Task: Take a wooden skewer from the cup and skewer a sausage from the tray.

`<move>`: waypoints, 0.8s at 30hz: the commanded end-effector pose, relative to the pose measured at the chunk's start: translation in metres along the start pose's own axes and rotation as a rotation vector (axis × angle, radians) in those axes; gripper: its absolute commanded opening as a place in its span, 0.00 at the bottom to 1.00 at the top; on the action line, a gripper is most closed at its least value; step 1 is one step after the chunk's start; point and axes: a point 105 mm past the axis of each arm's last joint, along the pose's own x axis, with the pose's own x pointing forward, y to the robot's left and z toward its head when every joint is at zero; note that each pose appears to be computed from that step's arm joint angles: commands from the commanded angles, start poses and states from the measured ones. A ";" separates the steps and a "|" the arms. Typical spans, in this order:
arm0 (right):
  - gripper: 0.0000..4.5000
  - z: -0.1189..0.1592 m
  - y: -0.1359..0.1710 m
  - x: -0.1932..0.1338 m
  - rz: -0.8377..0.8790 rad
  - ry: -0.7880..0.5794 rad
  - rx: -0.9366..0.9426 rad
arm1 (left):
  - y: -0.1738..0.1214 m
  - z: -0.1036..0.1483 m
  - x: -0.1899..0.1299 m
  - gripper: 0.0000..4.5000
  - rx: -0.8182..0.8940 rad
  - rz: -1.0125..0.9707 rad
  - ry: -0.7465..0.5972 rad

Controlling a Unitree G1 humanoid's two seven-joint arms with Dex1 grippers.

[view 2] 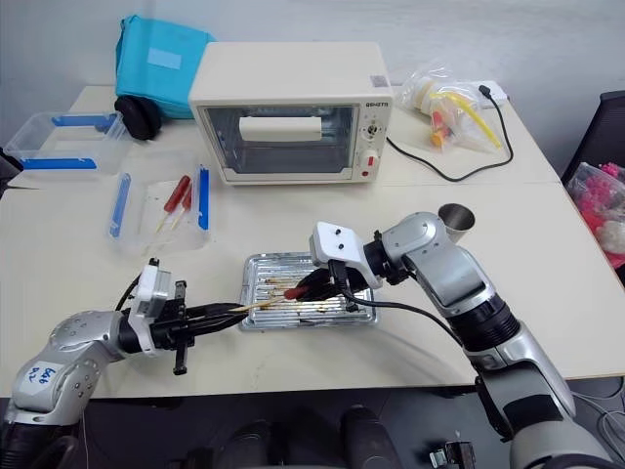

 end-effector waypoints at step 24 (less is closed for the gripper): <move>0.10 -0.003 0.002 -0.007 0.003 0.020 -0.025 | -0.006 0.011 0.008 0.00 0.044 -0.070 -0.022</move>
